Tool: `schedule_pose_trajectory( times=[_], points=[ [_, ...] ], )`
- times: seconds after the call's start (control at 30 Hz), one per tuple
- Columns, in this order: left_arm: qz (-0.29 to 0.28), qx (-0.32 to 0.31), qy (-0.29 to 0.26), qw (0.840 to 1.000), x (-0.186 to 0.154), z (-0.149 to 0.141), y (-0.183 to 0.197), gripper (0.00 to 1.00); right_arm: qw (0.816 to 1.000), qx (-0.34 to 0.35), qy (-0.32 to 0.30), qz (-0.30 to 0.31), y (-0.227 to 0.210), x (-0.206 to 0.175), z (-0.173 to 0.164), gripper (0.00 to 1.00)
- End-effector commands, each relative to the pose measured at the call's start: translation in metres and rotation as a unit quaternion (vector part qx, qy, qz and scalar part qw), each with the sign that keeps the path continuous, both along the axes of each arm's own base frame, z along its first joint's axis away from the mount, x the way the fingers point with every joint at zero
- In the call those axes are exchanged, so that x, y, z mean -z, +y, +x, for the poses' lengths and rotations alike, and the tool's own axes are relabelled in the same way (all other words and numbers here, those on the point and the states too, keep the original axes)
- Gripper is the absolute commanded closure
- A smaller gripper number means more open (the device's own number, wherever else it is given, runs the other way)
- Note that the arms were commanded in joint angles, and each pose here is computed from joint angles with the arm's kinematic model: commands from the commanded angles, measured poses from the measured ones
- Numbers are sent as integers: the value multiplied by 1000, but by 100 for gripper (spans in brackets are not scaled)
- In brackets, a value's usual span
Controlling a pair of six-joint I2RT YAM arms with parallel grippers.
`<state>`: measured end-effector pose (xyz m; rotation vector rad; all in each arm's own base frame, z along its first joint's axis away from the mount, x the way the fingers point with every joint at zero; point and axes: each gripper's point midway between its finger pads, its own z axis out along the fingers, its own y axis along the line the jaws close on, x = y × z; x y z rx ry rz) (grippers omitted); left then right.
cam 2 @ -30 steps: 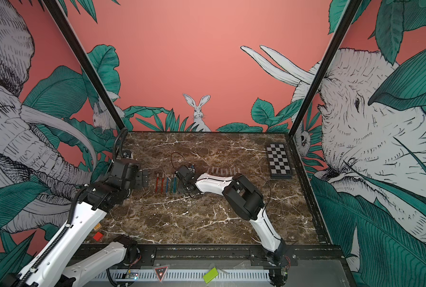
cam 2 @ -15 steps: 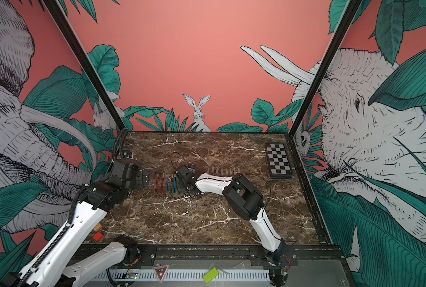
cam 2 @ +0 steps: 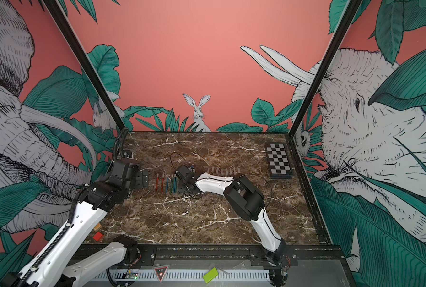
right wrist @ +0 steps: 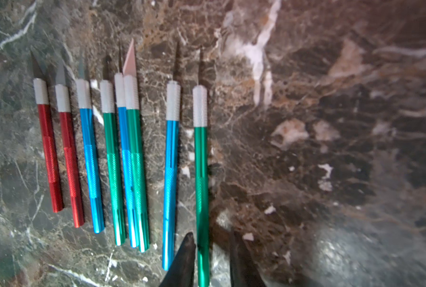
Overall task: Remove protective caps from carving knives
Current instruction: Move the carving knife to the center of the board, then pick up the carving knife from the center of the board.
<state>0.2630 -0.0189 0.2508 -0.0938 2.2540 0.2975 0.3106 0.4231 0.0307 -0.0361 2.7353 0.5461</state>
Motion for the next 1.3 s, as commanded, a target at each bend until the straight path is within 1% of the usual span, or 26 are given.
schedule_pose_trajectory(
  times=[0.0, 0.07, 0.13, 0.23, 0.3, 0.37, 0.47, 0.53, 0.6, 0.7, 0.77, 0.9, 1.0, 1.17, 1.27],
  points=[
    [7, -2, 1, 1000, 3, 0, 2, 3, 1000, -10, -11, -3, -9, -24, -2, 71],
    [7, -3, 2, 1000, 3, 0, 2, 3, 1000, -22, -14, 2, -10, -35, -4, 69],
    [8, -3, 2, 1000, 3, 0, 2, 3, 999, -31, -30, 5, -15, -52, -6, 66],
    [8, -3, 2, 1000, 3, 0, 2, 3, 998, -37, -56, 7, -32, -79, -9, 60],
    [9, -4, 3, 1000, 4, 0, 2, 3, 997, -41, -68, -6, -50, -92, -14, 56],
    [9, -2, 6, 1000, 5, 0, 2, 3, 996, -41, -77, -27, -78, -101, -20, 53],
    [-1, 15, 15, 1000, 10, 2, -6, 2, 995, -23, -54, -76, -140, -83, -36, 51],
    [-8, 26, 28, 999, 14, 3, -12, 2, 995, 0, -47, -88, -182, -80, -44, 51],
    [-21, 40, 49, 998, 20, 5, -21, 2, 992, 27, -33, -120, -228, -69, -53, 51],
    [-56, 66, 84, 993, 31, 8, -42, 2, 984, 47, -27, -168, -275, -63, -64, 51],
    [-57, 79, 106, 990, 37, 8, -53, 2, 981, 58, -20, -183, -294, -61, -68, 50],
    [-34, 93, 143, 985, 42, 5, -74, 1, 980, 75, 6, -186, -315, -46, -67, 54],
    [-64, 105, 161, 979, 48, 2, -91, 1, 980, 73, 25, -182, -319, -36, -62, 59],
    [-108, 104, 171, 974, 54, -3, -102, 1, 980, 79, 57, -174, -322, -17, -56, 62],
    [-123, 103, 177, 971, 58, -6, -107, 1, 979, 80, 67, -173, -323, -8, -53, 67]
  ],
)
